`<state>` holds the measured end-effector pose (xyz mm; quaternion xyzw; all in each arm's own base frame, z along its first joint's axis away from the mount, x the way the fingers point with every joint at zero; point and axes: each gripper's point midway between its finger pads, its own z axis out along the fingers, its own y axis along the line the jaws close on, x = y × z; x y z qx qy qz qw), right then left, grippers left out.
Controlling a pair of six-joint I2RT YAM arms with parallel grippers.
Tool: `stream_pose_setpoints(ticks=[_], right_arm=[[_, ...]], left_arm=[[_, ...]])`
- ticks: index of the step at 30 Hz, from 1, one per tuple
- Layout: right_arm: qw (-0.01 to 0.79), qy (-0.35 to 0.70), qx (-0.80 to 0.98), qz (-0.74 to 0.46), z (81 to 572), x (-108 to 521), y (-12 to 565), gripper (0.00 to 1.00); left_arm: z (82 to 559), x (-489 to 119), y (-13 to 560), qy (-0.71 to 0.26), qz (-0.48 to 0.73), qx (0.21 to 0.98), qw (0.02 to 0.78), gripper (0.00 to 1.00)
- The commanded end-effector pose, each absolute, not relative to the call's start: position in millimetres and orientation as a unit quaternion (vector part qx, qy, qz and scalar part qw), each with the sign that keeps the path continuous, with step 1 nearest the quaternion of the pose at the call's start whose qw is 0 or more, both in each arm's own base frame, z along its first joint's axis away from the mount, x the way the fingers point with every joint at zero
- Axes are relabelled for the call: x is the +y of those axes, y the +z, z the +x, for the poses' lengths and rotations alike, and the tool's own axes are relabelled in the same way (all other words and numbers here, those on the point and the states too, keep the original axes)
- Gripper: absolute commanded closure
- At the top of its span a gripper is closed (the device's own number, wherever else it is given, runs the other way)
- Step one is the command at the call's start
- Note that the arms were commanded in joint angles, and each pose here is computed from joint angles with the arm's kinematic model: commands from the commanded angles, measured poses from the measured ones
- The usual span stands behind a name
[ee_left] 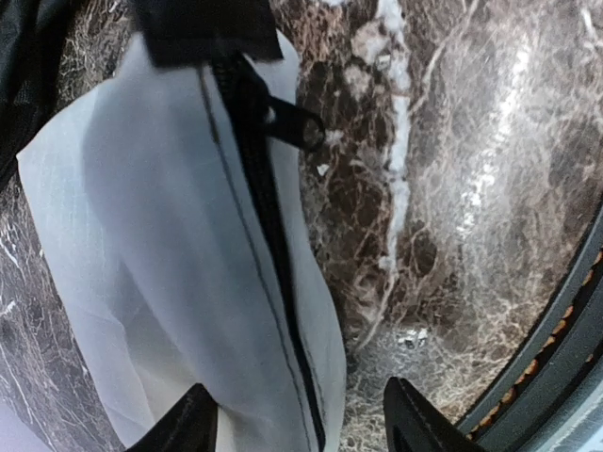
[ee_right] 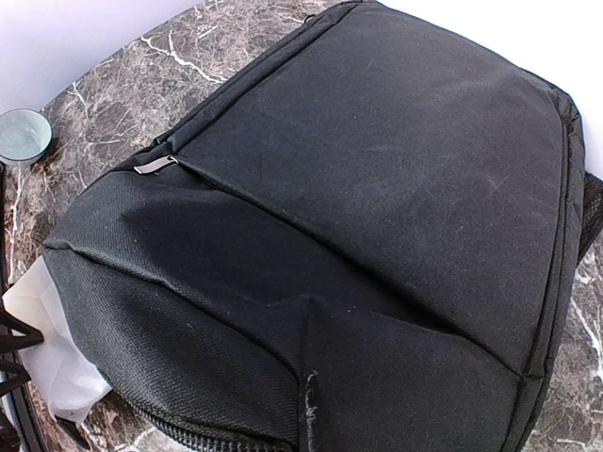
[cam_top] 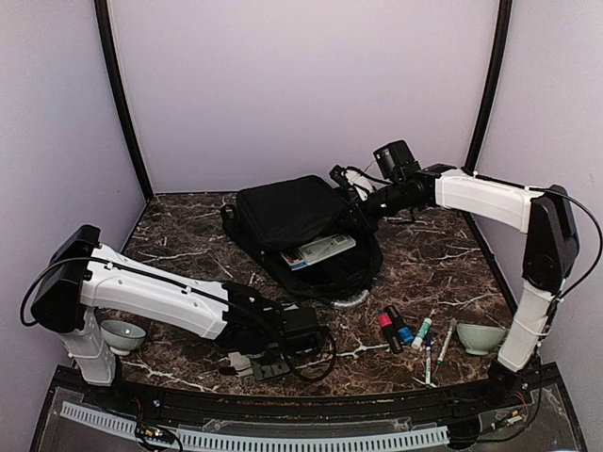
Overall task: Pack the student bag
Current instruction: Move the pencil case to the corner of the board, then grab the pencil case at the corner of the board.
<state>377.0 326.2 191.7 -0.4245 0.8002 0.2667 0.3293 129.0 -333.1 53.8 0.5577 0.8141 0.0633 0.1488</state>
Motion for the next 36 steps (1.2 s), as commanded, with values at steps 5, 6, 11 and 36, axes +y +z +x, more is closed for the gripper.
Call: stream_pose_setpoints(ticks=[5,6,11,36], right_arm=[[0.354,0.300,0.780,-0.420,378.3,334.2,216.0,1.00],[0.353,0.301,0.780,-0.420,377.5,334.2,215.9,1.00],[0.349,0.305,0.780,-0.420,375.3,334.2,213.9,1.00],[0.344,0.328,0.785,-0.398,374.9,338.2,223.1,1.00]], left_arm=[[161.7,-316.5,34.2,0.169,0.559,0.788,0.196,0.36],[165.3,-316.5,33.7,0.179,0.557,0.785,0.202,0.36],[180.5,-313.1,34.5,0.223,0.545,0.776,0.227,0.46],[217.3,-428.2,216.4,0.080,0.528,0.694,0.482,1.00]])
